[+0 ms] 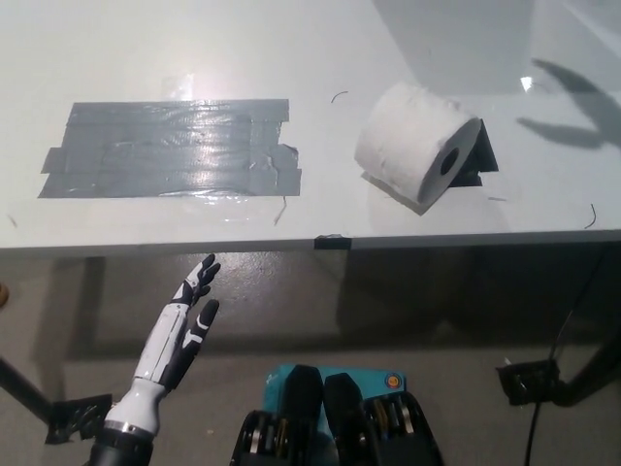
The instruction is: A person hands over a roll of toilet paper to the robot , and the robot inserts its right thumb into the hole in the centre to grab the roll, and then places it on the balck area on the desk.
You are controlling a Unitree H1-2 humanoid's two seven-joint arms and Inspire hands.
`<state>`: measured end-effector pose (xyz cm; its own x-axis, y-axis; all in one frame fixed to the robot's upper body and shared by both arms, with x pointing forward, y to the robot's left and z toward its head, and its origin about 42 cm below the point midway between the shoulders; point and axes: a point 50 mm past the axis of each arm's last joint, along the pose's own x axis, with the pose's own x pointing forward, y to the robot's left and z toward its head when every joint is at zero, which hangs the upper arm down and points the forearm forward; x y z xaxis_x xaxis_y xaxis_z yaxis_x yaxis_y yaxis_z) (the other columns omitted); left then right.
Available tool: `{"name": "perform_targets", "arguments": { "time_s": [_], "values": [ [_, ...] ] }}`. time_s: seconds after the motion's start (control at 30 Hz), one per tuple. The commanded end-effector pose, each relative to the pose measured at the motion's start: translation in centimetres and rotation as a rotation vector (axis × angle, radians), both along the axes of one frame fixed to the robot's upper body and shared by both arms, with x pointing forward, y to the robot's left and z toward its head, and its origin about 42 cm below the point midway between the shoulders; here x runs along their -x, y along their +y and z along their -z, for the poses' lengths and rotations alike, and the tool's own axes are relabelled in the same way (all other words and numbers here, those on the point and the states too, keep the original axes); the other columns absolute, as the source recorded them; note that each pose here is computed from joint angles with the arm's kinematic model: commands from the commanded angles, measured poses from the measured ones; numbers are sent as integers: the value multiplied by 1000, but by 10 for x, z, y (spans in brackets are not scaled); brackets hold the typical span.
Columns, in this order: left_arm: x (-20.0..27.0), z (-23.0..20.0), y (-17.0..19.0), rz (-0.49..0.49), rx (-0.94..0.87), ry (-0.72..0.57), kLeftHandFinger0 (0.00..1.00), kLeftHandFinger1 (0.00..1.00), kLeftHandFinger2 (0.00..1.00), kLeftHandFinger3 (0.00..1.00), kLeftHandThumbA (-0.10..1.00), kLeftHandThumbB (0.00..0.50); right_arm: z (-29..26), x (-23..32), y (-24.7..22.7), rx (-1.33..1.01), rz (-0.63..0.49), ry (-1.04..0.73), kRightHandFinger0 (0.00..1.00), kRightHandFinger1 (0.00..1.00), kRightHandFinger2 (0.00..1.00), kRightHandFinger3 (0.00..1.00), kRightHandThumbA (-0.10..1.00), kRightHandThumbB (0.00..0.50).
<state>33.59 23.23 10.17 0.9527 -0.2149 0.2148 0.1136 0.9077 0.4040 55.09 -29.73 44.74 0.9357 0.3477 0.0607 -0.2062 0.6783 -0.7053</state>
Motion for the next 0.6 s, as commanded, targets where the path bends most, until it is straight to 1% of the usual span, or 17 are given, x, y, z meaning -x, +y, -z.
{"name": "perform_targets", "arguments": {
  "time_s": [0.0,0.03,0.1,0.13,0.2,0.23,0.33,0.37,0.4,0.47,0.53,0.57],
  "values": [
    [-44,-51,-11,-8,52,-179,1000,1000,1000,1000,1000,194,-120,181,-4,-229,-208,-678,1000,1000,1000,1000,795,378],
    [-45,-52,-11,-6,52,-180,1000,1000,1000,1000,1000,186,-108,197,0,-230,-230,-696,1000,1000,1000,1000,795,393],
    [-49,-55,-11,-4,51,-187,1000,1000,1000,1000,1000,187,-100,211,3,-229,-246,-716,1000,1000,1000,1000,780,398],
    [-52,-59,-10,-1,56,-192,1000,1000,1000,1000,1000,196,-83,230,9,-237,-276,-737,1000,1000,1000,1000,752,362],
    [-56,-64,-10,2,67,-201,1000,1000,1000,1000,1000,190,-69,245,14,-246,-298,-753,1000,1000,1000,1000,754,364],
    [-58,-66,-10,2,72,-206,1000,1000,1000,1000,1000,190,-55,257,19,-260,-319,-756,1000,1000,1000,1000,748,338],
    [-62,-72,-11,5,73,-218,1000,1000,1000,1000,1000,188,-33,277,30,-303,-358,-749,1000,1000,1000,1000,725,326],
    [-64,-74,-12,6,74,-222,1000,1000,1000,1000,1000,186,-22,286,37,-326,-386,-746,1000,1000,1000,1000,688,309],
    [-65,-75,-12,6,75,-224,1000,1000,1000,1000,1000,186,-21,287,39,-331,-392,-746,1000,1000,1000,1000,685,308],
    [-69,-81,-14,10,78,-236,1000,1000,1000,1000,1000,170,-2,300,55,-373,-438,-753,1000,1000,1000,1000,642,310],
    [-71,-85,-15,13,84,-244,1000,1000,1000,1000,1000,166,6,307,64,-389,-458,-754,1000,1000,1000,1000,660,312],
    [-73,-87,-15,15,83,-250,1000,1000,1000,1000,1000,157,11,309,69,-374,-452,-770,1000,1000,1000,1000,717,306]
  ]
}}
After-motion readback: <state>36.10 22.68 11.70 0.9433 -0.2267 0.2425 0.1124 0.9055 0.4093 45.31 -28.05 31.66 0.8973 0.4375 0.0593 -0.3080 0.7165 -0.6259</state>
